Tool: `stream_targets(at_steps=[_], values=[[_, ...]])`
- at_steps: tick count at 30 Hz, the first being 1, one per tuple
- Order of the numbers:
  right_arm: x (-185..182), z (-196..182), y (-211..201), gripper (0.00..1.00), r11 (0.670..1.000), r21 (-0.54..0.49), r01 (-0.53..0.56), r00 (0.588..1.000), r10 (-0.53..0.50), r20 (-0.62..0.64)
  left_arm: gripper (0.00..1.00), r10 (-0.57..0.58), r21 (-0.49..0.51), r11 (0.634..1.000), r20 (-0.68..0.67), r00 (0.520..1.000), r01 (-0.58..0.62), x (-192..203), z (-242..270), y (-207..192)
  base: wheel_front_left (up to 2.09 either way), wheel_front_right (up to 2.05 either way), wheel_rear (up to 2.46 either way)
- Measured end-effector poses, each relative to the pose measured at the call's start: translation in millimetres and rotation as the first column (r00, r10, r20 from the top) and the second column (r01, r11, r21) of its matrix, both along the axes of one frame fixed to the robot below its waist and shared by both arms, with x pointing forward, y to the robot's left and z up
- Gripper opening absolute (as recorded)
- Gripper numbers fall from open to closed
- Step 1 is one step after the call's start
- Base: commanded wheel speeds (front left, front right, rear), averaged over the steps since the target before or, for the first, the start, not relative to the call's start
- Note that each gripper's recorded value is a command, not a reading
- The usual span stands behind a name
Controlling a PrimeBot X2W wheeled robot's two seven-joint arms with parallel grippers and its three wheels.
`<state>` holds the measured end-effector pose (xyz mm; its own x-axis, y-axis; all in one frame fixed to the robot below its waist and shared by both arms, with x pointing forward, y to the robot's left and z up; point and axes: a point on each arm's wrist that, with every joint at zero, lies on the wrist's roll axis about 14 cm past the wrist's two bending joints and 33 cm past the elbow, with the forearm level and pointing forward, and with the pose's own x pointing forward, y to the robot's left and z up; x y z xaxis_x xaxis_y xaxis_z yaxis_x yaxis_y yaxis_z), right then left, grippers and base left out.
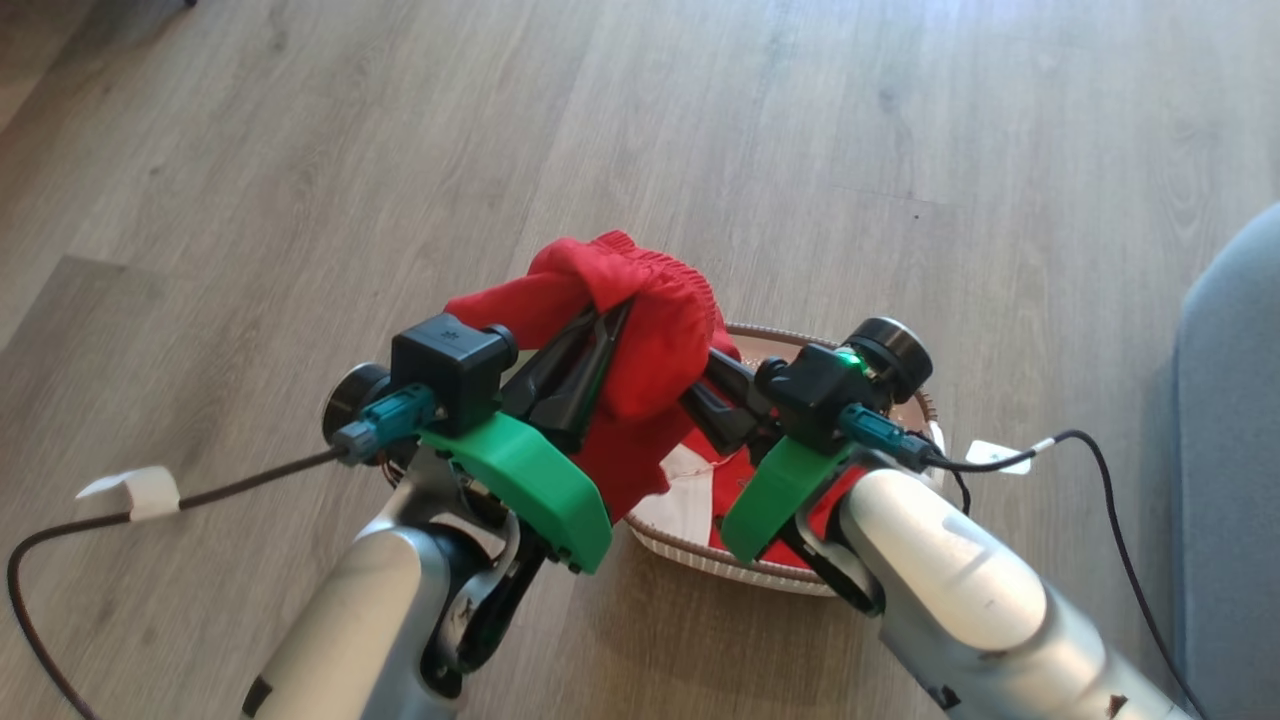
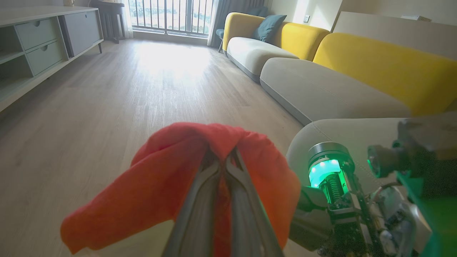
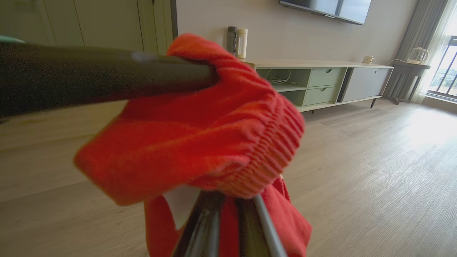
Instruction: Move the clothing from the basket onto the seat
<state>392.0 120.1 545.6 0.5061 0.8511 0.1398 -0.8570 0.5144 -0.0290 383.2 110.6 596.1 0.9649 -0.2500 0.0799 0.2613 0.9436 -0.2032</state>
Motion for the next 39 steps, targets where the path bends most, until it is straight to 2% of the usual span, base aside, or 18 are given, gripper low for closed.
stream_targets(at_steps=[1, 5, 6, 7, 12, 17, 27, 34, 39], values=[[1, 1, -2, 0.00, 1.000, 0.002, 0.007, 1.000, -0.007, 0.001, 0.00, -0.001, 0.000, 1.000, -0.004, 1.000, 0.001, 1, -1, -1, 0.00, 0.00, 0.00], [7, 9, -12, 0.00, 0.999, 0.022, 0.042, 0.999, -0.042, 0.012, 0.52, -0.009, -0.008, 1.000, -0.001, 1.000, 0.009, 3, -1, -3, 0.00, 0.00, 0.00], [9, 12, -16, 0.00, 0.998, 0.032, 0.055, 0.998, -0.055, 0.017, 0.87, -0.011, -0.010, 1.000, 0.003, 1.000, 0.011, 3, -1, -4, 0.00, 0.00, 0.00], [12, 16, -22, 0.00, 0.997, 0.042, 0.072, 0.997, -0.073, 0.023, 1.00, -0.014, -0.010, 1.000, 0.006, 1.000, 0.014, 5, -1, -5, 0.00, 0.00, 0.00], [26, 21, -68, 0.00, 0.979, 0.064, 0.194, 0.980, -0.196, 0.033, 1.00, -0.010, -0.003, 1.000, -0.024, 1.000, 0.010, 10, -18, -5, 0.00, 0.00, 0.00], [35, 16, -139, 0.00, 0.931, 0.053, 0.362, 0.931, -0.364, 0.038, 1.00, -0.070, -0.009, 0.998, -0.046, 0.996, 0.070, 15, -31, -27, 0.00, 0.00, 0.00], [19, 38, -270, 0.00, 0.756, 0.086, 0.649, 0.749, -0.655, 0.098, 1.00, -0.231, -0.031, 0.973, -0.024, 0.973, 0.231, 24, -42, -87, 0.00, 0.00, 0.00], [-4, 41, -337, 0.00, 0.616, 0.075, 0.784, 0.609, -0.787, 0.100, 1.00, -0.352, -0.051, 0.935, -0.041, 0.935, 0.350, 22, -62, -131, 0.00, 0.00, 0.00], [-1, 28, -368, 0.00, 0.543, 0.045, 0.839, 0.540, -0.840, 0.054, 1.00, -0.411, -0.065, 0.911, -0.088, 0.908, 0.406, 24, -87, -150, 0.00, 0.00, 0.00]])
